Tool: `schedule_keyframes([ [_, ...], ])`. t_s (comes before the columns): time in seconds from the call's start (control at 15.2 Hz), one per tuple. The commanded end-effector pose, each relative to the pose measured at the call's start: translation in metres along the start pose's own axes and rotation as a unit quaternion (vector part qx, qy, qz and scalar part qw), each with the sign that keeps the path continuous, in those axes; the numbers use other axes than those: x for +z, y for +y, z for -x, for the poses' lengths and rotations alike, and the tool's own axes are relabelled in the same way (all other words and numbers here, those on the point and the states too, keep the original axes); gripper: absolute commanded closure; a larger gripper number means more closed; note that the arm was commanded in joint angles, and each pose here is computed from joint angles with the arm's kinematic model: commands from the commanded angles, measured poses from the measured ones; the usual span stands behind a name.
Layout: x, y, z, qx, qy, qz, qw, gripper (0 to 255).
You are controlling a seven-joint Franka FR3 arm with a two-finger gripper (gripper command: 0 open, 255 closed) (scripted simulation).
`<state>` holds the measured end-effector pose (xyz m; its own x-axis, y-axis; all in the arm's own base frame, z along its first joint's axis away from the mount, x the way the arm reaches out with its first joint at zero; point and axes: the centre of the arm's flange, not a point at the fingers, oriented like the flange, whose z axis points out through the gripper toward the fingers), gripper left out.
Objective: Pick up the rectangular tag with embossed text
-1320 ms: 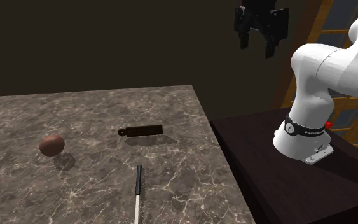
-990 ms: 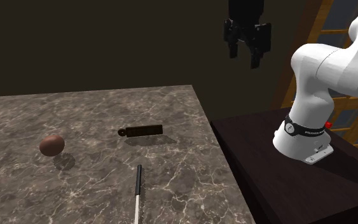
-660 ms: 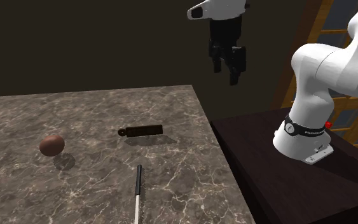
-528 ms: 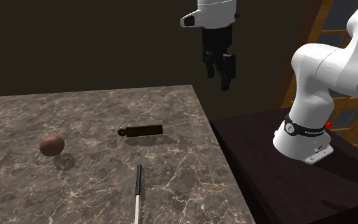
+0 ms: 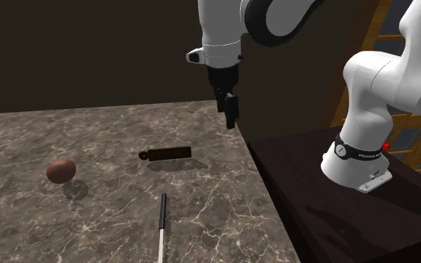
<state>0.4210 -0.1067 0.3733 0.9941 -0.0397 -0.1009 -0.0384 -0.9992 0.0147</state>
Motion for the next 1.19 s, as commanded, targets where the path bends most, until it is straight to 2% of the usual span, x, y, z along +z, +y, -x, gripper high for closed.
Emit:
schedule_keyframes([
  [0.0, 0.016, 0.008, -0.015, 0.008, 0.007, 0.000, 0.9999, 0],
  [0.66, 0.096, 0.058, -0.097, 0.046, 0.038, 0.001, 0.9982, 0],
  [1.12, 0.131, 0.060, -0.103, 0.048, 0.039, 0.001, 0.9981, 0],
])
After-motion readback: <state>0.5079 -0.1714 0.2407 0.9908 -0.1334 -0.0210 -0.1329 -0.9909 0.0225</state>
